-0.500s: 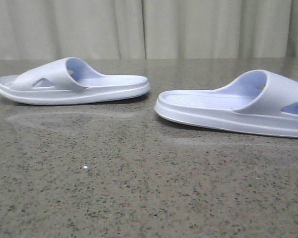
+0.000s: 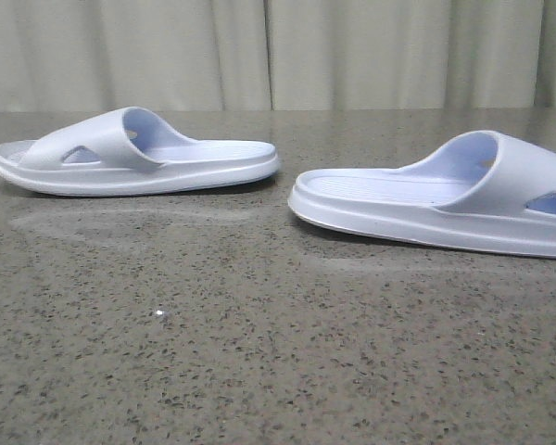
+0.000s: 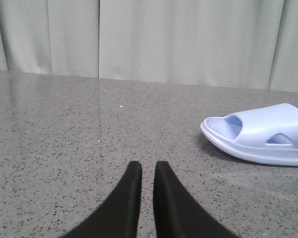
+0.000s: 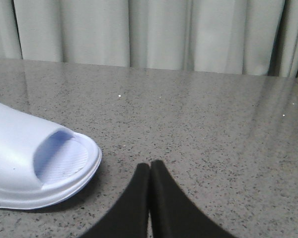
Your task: Insert blue slippers together front up
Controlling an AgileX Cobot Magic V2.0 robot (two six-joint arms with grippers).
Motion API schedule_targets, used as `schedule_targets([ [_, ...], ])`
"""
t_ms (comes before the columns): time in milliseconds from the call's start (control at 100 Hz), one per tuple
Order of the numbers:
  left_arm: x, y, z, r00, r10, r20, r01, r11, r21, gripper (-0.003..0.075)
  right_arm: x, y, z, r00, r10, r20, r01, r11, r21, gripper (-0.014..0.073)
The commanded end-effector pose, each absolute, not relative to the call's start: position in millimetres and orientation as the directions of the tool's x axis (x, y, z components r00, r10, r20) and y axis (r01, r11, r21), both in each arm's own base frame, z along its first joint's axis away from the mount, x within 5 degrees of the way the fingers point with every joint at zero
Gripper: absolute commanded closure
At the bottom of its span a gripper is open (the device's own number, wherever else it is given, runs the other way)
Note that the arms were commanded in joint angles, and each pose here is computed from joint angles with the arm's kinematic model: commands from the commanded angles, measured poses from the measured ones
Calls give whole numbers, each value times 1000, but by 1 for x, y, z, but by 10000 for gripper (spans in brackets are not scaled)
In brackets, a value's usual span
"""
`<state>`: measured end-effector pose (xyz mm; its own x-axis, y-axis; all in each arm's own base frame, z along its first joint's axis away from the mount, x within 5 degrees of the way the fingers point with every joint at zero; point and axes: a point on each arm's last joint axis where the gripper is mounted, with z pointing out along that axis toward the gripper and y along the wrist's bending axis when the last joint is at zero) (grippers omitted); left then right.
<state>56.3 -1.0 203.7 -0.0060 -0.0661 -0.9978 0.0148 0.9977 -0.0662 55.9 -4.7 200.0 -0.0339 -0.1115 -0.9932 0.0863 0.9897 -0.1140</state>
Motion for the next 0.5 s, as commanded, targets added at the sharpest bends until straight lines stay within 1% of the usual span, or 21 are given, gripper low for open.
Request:
schedule_targets([
  [0, 54, 0, 209, 83, -75, -994, 14, 997, -74, 705, 55, -6, 201, 42, -132, -990, 111, 986, -126, 673],
  [490, 54, 0, 209, 83, -75, -994, 14, 997, -74, 705, 55, -6, 203, 53, -133, -990, 114, 985, -126, 673],
])
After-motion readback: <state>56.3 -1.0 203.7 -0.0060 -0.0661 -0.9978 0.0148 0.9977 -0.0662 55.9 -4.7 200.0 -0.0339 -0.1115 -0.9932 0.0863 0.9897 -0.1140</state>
